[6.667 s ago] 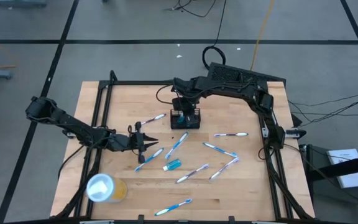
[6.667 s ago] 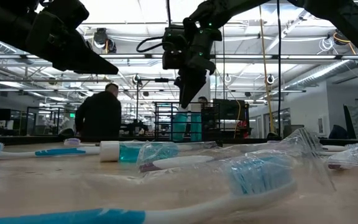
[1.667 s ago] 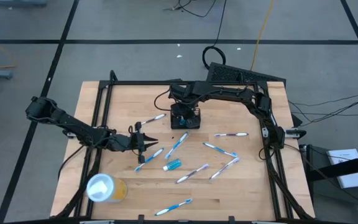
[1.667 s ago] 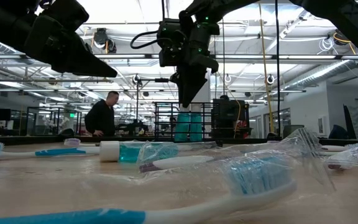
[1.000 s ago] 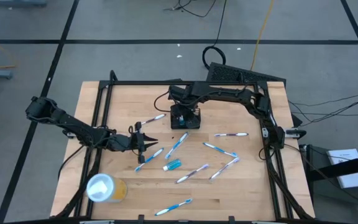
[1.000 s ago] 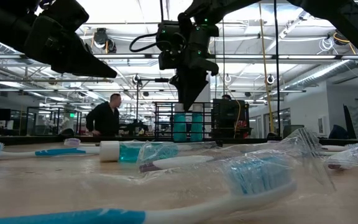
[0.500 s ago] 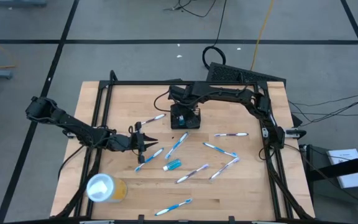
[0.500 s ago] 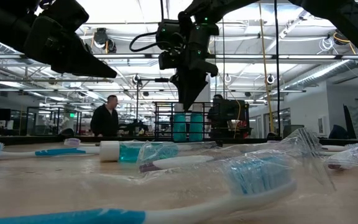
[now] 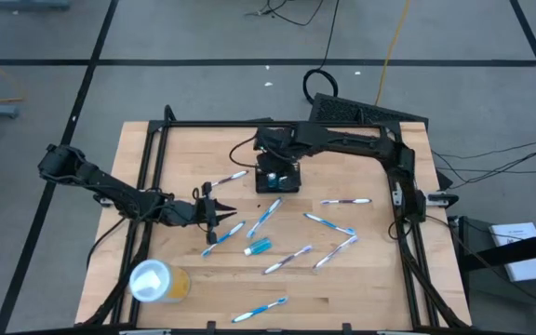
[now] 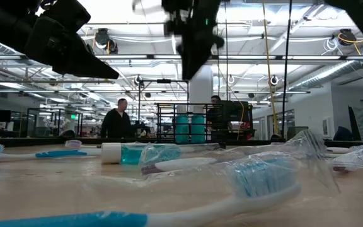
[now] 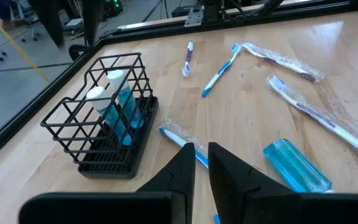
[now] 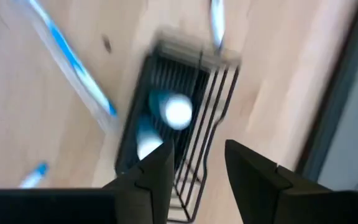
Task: Pick & Place toothbrushing station
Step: Put the blue mouthwash bottle into the black organizer
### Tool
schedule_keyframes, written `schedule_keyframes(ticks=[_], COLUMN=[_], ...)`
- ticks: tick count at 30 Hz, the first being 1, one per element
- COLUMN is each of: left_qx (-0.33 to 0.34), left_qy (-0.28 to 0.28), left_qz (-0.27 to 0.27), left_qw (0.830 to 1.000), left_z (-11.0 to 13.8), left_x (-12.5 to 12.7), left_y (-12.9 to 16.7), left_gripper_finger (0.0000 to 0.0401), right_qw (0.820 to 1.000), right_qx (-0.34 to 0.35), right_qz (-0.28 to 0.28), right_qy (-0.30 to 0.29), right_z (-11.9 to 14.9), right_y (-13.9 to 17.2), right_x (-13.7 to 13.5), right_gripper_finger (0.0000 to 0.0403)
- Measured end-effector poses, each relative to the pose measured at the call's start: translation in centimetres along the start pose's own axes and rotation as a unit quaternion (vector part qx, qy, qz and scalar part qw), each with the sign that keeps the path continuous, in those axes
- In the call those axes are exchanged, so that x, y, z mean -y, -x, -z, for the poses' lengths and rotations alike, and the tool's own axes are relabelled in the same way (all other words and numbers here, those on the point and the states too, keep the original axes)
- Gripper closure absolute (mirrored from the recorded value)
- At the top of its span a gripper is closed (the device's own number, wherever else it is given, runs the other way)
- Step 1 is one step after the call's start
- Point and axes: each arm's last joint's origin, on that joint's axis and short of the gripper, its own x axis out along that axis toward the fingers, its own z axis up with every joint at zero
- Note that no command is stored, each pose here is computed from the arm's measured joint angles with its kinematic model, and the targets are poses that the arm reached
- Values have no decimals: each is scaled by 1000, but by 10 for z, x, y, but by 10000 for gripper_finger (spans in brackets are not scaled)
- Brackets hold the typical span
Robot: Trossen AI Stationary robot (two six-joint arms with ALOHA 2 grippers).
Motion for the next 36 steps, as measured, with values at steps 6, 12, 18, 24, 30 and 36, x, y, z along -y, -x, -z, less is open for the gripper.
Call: schedule_keyframes(ticks=[6,12,18,24,30,36], left_qx=[-26,-34,-33,-87,-139,-174], left_qy=[1,31,89,118,110,119], left_qz=[-1,70,135,147,159,133], left_qw=[1000,996,986,978,971,969], left_z=[5,6,7,21,24,25], left_x=[-1,4,18,41,70,74], left_y=[0,0,1,-16,-44,-55], left_gripper_finger=[350,350,349,349,349,333], right_qw=[995,989,993,996,996,995], right_qx=[89,102,30,11,1,31], right_qz=[-37,-104,-107,-74,-76,-82], right_qy=[-15,-27,-39,-42,-46,-50], right_z=[-22,-40,-34,-24,-13,-16], right_y=[54,64,42,21,-2,-11], right_x=[-53,-128,-203,-247,-261,-263], right_gripper_finger=[266,266,266,266,266,266])
